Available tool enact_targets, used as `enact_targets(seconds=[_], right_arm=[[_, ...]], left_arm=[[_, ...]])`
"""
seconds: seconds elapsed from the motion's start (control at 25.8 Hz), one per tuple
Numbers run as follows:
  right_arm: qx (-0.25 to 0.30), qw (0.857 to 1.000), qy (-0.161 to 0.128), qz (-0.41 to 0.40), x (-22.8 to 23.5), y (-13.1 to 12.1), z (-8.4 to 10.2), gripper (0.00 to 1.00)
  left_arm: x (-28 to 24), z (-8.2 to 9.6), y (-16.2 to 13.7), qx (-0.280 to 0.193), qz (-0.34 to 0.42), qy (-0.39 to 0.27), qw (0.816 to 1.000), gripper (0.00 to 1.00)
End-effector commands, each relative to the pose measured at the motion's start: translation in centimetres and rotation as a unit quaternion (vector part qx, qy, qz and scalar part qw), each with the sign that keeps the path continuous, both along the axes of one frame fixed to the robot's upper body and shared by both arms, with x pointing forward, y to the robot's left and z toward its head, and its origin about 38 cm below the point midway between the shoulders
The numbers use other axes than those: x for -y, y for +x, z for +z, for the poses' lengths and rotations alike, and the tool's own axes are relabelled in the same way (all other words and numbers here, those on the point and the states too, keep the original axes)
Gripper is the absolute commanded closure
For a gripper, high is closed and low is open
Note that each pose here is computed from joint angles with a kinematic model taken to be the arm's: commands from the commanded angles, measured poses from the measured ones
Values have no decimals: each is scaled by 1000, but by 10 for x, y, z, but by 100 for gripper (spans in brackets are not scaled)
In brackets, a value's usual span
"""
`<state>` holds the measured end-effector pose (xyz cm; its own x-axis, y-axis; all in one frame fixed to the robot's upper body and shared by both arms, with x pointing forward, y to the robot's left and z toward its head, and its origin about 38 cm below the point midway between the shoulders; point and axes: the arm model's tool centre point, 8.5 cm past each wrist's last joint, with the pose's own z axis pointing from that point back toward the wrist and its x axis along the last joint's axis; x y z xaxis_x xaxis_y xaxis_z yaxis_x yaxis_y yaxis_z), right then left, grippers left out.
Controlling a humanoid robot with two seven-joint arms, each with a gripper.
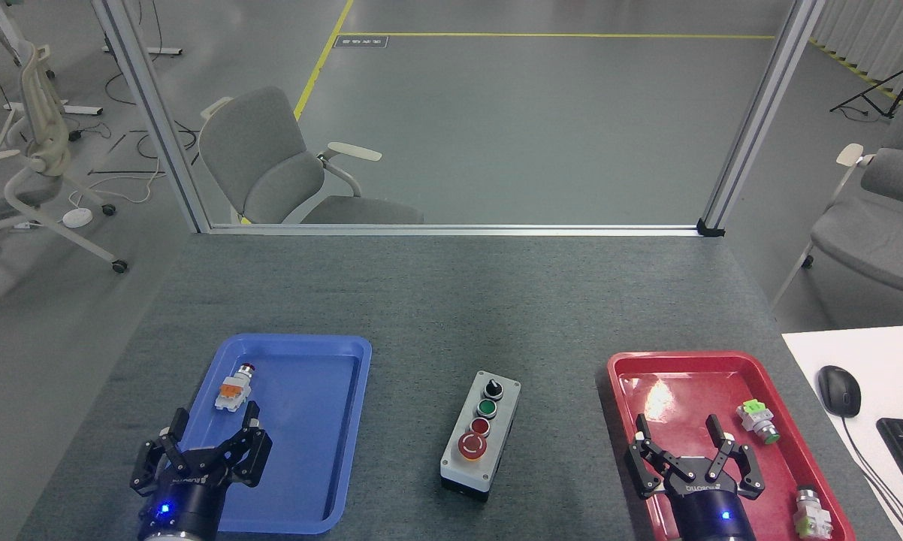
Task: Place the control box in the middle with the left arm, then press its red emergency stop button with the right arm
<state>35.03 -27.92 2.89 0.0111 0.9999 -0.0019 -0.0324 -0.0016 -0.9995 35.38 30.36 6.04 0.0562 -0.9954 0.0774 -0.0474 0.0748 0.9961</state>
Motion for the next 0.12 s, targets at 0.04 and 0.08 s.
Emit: enact_targets(seconds=[0.04, 0.08], right_arm=[[9, 1000, -2, -1, 1, 1, 5, 1], [7, 1000, -2, -2, 2, 0, 4, 1]], left_arm=[[0, 0, 0, 0, 0, 0, 1000, 1], [-1, 0, 0, 0, 0, 1, 1000, 1]])
